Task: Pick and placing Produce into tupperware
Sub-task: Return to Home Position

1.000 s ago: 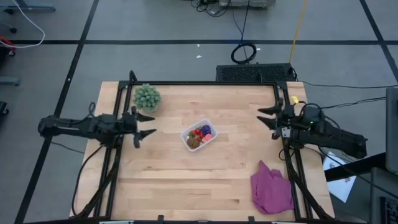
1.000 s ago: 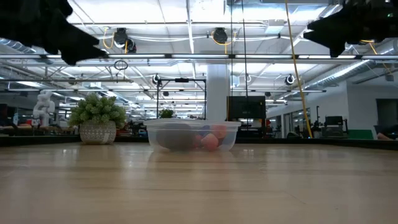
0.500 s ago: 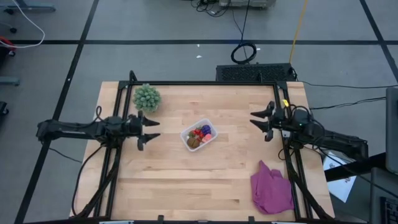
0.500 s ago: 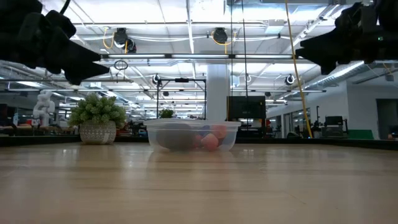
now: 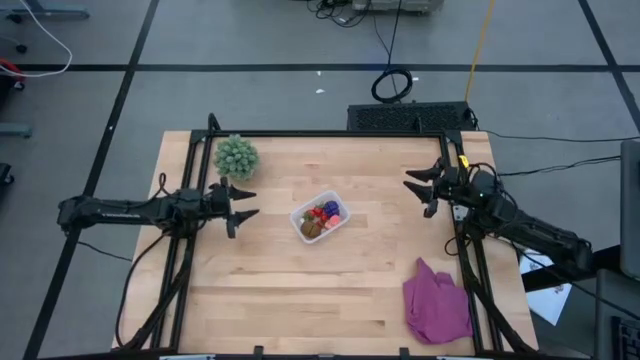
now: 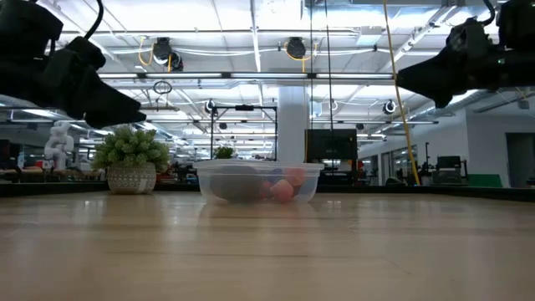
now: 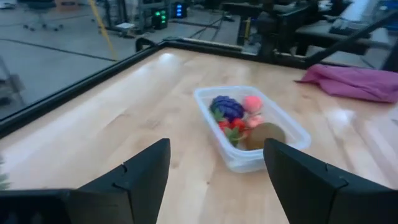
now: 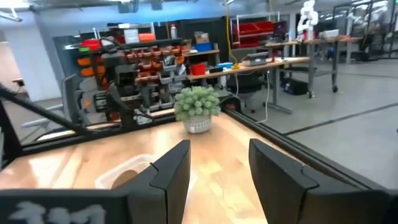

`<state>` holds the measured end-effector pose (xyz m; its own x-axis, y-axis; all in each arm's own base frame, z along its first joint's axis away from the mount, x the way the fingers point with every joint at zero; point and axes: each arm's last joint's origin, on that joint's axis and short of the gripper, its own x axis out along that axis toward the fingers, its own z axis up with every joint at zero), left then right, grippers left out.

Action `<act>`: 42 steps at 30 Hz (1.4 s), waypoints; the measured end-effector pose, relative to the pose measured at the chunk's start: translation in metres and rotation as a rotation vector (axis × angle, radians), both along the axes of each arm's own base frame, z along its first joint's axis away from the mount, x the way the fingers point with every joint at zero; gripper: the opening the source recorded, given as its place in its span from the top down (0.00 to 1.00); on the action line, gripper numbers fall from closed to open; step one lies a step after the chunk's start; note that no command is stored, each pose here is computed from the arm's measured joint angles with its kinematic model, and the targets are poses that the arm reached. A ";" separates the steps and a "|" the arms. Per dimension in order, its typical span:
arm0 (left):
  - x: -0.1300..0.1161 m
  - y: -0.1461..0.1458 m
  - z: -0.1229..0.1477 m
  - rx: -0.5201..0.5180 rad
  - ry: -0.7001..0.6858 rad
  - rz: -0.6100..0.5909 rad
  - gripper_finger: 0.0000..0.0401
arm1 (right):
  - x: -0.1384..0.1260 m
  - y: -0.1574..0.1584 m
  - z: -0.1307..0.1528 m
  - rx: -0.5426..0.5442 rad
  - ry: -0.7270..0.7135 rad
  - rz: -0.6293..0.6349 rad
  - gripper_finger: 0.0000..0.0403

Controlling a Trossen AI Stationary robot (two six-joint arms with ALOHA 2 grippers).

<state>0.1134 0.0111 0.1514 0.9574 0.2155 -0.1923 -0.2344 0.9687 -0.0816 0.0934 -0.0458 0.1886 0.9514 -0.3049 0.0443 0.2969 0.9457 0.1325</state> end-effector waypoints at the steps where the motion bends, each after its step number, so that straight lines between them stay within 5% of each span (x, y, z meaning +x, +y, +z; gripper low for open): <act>1: 0.000 0.002 0.000 0.000 0.000 0.013 0.35 | 0.000 -0.001 0.000 0.003 0.004 0.007 0.61; 10: 0.000 0.013 0.018 0.023 -0.169 -0.062 0.34 | -0.006 -0.002 0.003 0.011 -0.035 0.118 0.61; 17: -0.005 0.017 0.041 -0.070 -0.011 -0.023 0.35 | -0.016 -0.001 0.009 -0.023 -0.101 0.137 0.61; 21: -0.005 0.013 0.056 -0.064 -0.033 -0.054 0.34 | -0.019 -0.002 0.006 0.015 -0.078 0.126 0.61; 28: 0.004 0.005 0.025 -0.102 0.003 -0.020 0.36 | -0.019 -0.004 0.007 -0.010 -0.081 0.111 0.61; 42: 0.008 -0.004 0.023 -0.133 -0.099 0.001 0.36 | -0.018 -0.005 -0.001 -0.008 -0.058 0.110 0.61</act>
<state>0.1214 0.0068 0.1748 0.9728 0.1958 -0.1239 -0.2203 0.9476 -0.2316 0.0758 -0.0507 0.1874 0.9748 -0.1984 0.1022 0.1835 0.9731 0.1393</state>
